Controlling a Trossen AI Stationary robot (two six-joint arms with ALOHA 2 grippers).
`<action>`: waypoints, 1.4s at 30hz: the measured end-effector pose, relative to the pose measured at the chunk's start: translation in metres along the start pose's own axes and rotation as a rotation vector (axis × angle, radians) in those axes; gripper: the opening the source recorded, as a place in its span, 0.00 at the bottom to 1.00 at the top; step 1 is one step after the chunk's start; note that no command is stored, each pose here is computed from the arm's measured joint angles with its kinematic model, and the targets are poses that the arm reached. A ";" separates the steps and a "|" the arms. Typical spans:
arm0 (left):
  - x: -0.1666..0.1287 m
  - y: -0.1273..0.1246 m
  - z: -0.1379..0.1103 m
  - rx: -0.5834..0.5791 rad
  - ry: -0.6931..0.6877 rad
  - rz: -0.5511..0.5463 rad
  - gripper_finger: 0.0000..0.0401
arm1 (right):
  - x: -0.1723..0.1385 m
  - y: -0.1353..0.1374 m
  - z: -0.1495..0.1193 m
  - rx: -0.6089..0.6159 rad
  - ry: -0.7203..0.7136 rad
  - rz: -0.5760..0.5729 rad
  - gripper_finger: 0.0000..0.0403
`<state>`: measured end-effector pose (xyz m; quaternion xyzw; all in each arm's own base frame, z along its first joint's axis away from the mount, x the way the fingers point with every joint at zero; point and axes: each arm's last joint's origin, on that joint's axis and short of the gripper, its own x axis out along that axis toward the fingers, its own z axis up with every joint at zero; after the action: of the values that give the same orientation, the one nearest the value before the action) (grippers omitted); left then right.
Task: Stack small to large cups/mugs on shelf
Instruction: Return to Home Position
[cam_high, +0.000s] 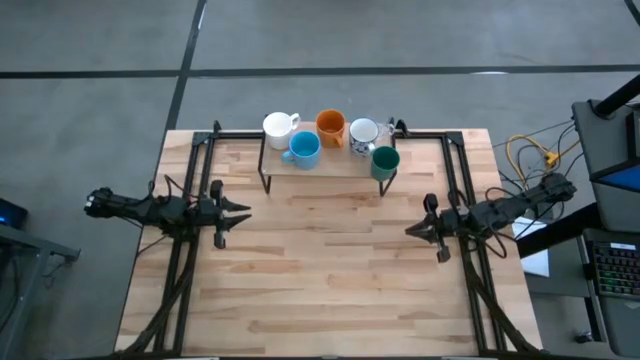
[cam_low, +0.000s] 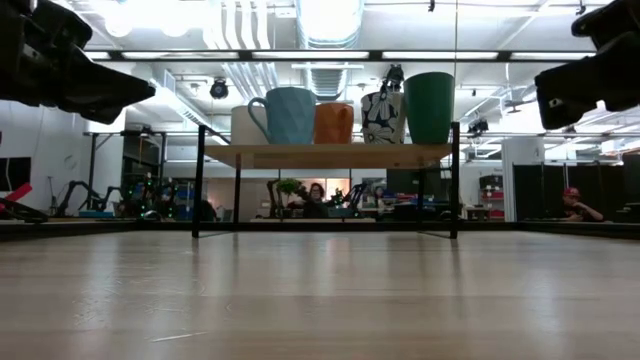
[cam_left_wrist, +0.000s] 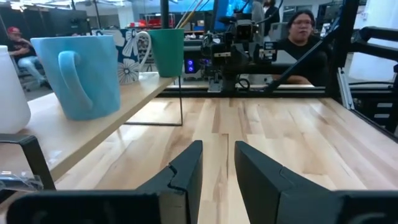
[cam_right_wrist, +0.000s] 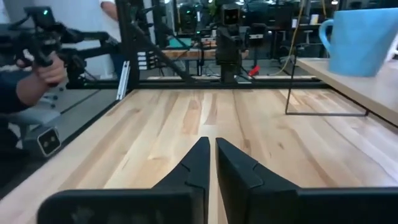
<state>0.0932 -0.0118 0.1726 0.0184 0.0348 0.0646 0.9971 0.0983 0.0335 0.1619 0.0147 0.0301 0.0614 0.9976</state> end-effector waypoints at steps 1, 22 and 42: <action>0.000 0.000 0.000 0.005 0.001 0.000 0.20 | 0.000 0.000 0.000 0.012 -0.003 -0.004 0.04; -0.002 0.006 0.001 0.042 0.038 0.193 0.20 | -0.005 -0.003 0.006 0.026 -0.072 -0.076 0.03; -0.002 0.017 0.000 0.058 0.028 0.443 0.20 | -0.009 -0.039 0.011 -0.003 -0.128 -0.473 0.03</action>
<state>0.0895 0.0045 0.1732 0.0532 0.0456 0.2811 0.9571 0.0952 -0.0061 0.1719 0.0097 -0.0308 -0.1750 0.9840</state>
